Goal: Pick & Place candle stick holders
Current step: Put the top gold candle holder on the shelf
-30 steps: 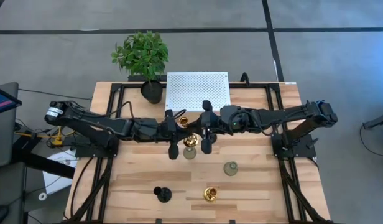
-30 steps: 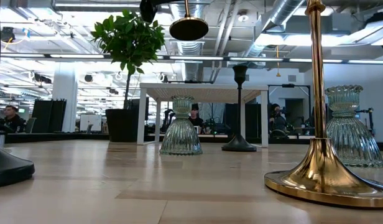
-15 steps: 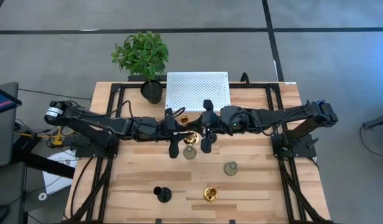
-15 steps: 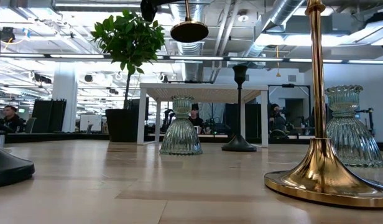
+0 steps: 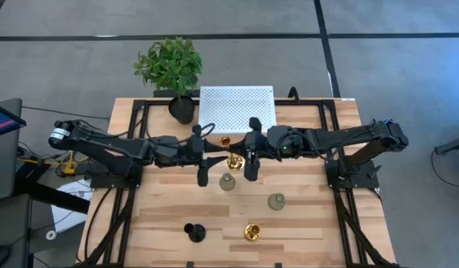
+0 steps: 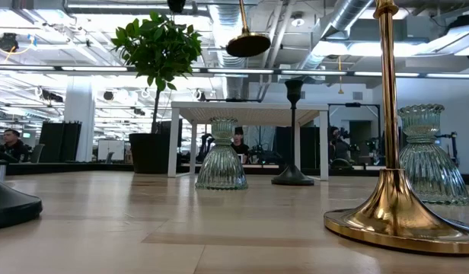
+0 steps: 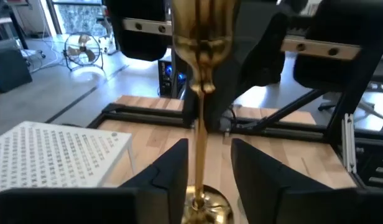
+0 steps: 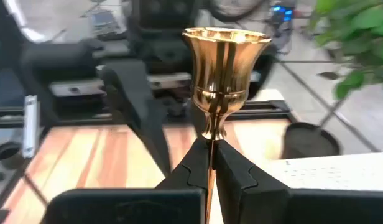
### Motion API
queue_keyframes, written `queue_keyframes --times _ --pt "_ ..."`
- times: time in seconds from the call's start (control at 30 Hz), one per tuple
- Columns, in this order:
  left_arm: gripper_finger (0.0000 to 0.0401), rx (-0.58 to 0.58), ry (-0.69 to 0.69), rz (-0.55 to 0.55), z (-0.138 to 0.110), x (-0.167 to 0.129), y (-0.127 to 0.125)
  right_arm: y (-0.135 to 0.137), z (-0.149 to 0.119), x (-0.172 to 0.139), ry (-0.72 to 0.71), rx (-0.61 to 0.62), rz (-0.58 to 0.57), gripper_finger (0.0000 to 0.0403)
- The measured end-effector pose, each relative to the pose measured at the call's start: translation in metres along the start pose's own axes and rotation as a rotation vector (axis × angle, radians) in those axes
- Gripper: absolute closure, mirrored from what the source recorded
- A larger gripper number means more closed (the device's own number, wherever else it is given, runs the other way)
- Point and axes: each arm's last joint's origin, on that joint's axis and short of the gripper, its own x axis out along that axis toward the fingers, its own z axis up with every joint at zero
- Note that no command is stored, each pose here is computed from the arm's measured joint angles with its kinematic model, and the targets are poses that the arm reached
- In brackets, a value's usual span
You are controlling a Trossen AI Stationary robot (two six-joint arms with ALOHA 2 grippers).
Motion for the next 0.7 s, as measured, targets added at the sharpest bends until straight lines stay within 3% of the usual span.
queue_keyframes --times 0.4,0.7 --pt "0.0256 -0.011 -0.035 -0.007 0.013 -0.019 0.006 -0.026 0.009 -0.035 -0.011 -0.026 -0.162 0.0403" --pt "0.0275 -0.012 -0.034 -0.034 0.015 -0.024 0.003 -0.049 -0.014 -0.054 -0.054 0.007 -0.314 0.0403"
